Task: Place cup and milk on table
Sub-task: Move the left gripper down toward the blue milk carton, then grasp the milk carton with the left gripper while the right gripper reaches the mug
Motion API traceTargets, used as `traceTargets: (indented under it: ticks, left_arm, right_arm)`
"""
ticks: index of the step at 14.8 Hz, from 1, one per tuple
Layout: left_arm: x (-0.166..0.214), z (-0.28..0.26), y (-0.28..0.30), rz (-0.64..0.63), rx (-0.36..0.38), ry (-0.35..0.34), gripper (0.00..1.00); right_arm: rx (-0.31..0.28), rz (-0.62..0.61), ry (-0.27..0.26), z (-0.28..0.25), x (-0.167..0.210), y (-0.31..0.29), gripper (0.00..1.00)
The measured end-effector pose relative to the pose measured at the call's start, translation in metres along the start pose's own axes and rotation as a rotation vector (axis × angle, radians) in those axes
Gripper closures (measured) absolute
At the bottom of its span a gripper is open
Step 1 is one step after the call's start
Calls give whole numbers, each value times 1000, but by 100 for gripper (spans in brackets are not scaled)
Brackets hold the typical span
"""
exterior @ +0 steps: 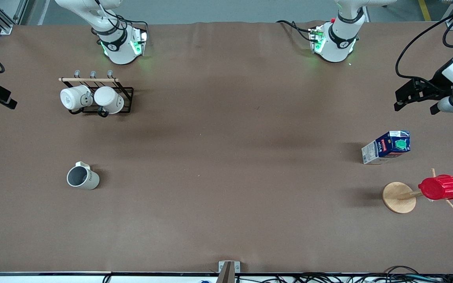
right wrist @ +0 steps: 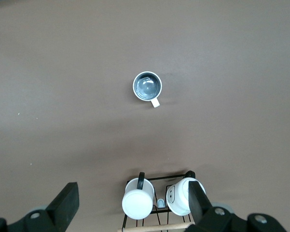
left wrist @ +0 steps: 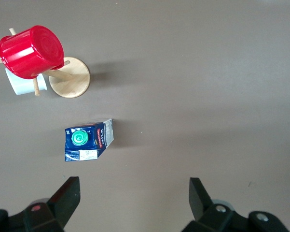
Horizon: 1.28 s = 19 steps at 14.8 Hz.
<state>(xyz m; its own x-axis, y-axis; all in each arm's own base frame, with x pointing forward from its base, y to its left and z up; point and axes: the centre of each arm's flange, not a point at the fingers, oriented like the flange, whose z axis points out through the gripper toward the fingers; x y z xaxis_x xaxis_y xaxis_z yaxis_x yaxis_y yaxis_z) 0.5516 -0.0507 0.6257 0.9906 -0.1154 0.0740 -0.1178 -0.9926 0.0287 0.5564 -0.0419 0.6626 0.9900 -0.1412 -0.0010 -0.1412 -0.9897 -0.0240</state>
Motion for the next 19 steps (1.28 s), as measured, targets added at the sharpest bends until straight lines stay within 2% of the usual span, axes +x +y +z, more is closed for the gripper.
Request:
traceTargets:
  ticks: [12,15,19]
  left_arm:
    - [3,15,-14,-47,20,-26,0]
    - [11,43,-48,-48,19,-42,0]
    - [19,103,-97,-84,23,-18,0]
  right_arm:
    - [0,-5,0,0,0,0,0]
    - [0,-6,-1,0,0,1,0]
    - [0,-19,5,1,2,1,0]
